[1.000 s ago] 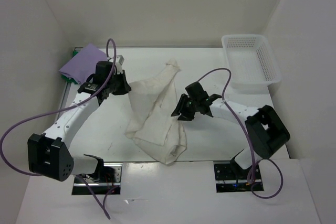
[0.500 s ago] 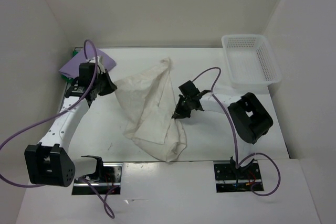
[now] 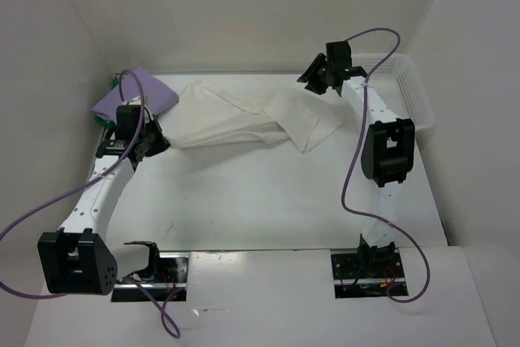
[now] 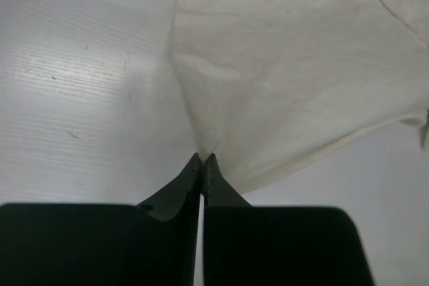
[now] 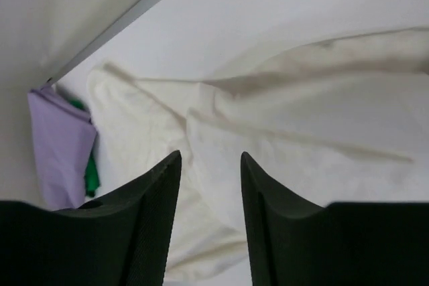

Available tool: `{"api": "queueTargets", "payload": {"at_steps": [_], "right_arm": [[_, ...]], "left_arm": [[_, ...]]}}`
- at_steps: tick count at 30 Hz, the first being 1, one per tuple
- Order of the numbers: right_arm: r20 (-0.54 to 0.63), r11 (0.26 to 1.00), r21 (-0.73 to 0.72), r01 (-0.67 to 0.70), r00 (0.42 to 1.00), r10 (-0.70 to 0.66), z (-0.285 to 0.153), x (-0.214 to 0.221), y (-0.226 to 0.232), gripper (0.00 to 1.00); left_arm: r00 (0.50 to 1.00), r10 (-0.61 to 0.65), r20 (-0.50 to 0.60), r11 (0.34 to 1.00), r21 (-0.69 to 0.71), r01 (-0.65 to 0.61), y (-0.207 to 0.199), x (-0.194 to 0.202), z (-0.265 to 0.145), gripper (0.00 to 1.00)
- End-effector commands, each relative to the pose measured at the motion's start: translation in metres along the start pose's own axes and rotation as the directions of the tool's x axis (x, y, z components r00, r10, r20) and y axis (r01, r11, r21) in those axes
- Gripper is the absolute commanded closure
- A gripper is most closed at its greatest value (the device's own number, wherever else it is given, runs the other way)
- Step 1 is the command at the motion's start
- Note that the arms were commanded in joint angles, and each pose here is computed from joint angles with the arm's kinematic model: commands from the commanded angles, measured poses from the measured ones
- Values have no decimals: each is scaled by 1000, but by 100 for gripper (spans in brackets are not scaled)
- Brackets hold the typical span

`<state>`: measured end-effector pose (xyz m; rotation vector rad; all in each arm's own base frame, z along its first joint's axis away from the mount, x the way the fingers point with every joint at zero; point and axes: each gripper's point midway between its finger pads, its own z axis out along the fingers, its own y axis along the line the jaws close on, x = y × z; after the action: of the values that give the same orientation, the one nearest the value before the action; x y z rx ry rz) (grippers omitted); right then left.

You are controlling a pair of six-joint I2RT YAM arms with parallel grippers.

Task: Fold and stack the t-shirts
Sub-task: Flatten out the tshirt

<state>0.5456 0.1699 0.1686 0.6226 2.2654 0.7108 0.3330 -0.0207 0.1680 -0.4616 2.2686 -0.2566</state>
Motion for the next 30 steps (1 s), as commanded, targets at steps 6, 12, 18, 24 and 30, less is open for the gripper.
{"api": "queueTargets", "payload": {"at_steps": [6, 12, 18, 24, 30], "right_arm": [[11, 987, 109, 117, 993, -119, -46, 24, -34, 50], [-37, 975, 199, 100, 995, -94, -42, 66, -90, 57], [-109, 971, 219, 98, 991, -75, -8, 89, -114, 51], [-156, 988, 146, 56, 987, -33, 7, 97, -101, 51], [-227, 988, 147, 41, 974, -7, 18, 123, -105, 60]], "left_arm": [[1000, -25, 19, 999, -40, 25, 10, -1, -1, 99], [1000, -25, 10, 999, -44, 25, 11, 2, 0, 98], [1000, -25, 10, 999, -22, 25, 8, 4, -1, 98], [1000, -25, 1, 1000, -2, 25, 6, 7, 0, 98], [1000, -25, -7, 1000, 17, 25, 2, 9, 0, 98]]}}
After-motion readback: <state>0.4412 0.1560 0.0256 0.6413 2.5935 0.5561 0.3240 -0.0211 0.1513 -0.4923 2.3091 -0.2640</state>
